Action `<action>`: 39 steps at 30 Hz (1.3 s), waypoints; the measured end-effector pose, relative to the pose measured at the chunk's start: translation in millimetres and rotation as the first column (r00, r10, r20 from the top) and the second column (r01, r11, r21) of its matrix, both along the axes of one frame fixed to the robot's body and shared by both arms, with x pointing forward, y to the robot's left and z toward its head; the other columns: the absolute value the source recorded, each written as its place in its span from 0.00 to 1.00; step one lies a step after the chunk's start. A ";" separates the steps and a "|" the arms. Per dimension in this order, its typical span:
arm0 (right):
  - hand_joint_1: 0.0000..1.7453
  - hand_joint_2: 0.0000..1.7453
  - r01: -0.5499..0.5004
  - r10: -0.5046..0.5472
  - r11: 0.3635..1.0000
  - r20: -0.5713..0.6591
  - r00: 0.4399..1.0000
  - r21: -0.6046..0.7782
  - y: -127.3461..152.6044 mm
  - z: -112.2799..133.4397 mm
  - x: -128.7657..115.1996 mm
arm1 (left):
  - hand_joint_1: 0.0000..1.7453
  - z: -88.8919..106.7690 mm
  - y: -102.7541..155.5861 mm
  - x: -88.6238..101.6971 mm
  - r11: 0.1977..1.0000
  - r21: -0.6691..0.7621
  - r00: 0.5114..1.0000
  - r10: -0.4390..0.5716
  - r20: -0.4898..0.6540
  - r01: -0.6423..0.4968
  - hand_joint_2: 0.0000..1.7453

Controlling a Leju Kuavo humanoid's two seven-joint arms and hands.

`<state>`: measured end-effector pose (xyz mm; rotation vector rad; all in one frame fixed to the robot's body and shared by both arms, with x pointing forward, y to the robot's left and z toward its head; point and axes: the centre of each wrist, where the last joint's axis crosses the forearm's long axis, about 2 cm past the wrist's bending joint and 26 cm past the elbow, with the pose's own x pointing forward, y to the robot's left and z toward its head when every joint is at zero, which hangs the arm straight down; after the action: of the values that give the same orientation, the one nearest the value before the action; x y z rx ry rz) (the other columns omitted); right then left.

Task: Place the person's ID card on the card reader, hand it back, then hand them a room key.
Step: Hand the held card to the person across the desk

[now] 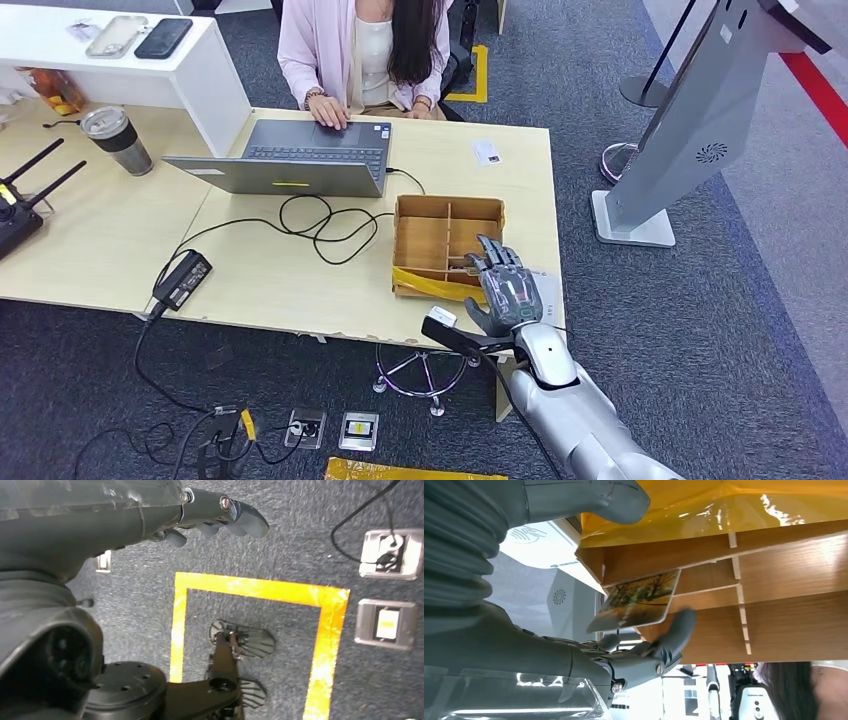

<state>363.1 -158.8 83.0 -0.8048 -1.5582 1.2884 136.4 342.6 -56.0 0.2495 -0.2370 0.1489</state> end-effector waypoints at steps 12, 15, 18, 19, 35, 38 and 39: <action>1.00 1.00 0.016 -0.016 1.000 -0.009 1.000 0.007 -9.9 -3.5 0.2 | 0.00 11.7 -2.4 0.2 0.997 -0.034 0.997 -0.077 -0.015 0.076 0.00; 1.00 1.00 0.020 -0.020 1.000 -0.010 1.000 0.009 -11.6 -4.3 0.0 | 0.00 13.6 -1.7 -0.3 0.996 -0.040 0.996 -0.082 -0.017 0.081 0.00; 1.00 1.00 0.024 -0.023 1.000 -0.013 1.000 0.011 -12.7 -5.1 -0.4 | 0.00 15.0 -0.5 -0.9 0.996 -0.043 0.996 -0.085 -0.016 0.085 0.00; 1.00 1.00 0.025 -0.025 1.000 -0.014 1.000 0.012 -13.0 -5.3 -0.5 | 0.00 15.5 -0.3 -1.1 0.995 -0.044 0.996 -0.086 -0.016 0.086 0.00; 1.00 1.00 0.028 -0.028 0.999 0.001 1.000 0.032 -16.9 -4.6 0.6 | 0.00 21.2 3.4 -2.8 0.994 -0.060 0.996 -0.093 -0.013 0.092 0.00; 1.00 1.00 0.015 -0.016 0.999 0.031 0.999 0.043 -16.9 3.8 5.6 | 0.00 22.1 5.0 -3.1 0.994 -0.065 0.996 -0.085 -0.014 0.084 0.00; 1.00 1.00 0.007 -0.009 0.999 0.045 0.999 0.045 -16.2 9.4 8.8 | 0.00 22.4 5.8 -3.2 0.994 -0.066 0.997 -0.082 -0.012 0.081 0.00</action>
<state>371.9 -175.0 92.5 -0.8164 -1.6125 1.2329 133.3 348.4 -33.6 0.1750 -0.2268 0.0735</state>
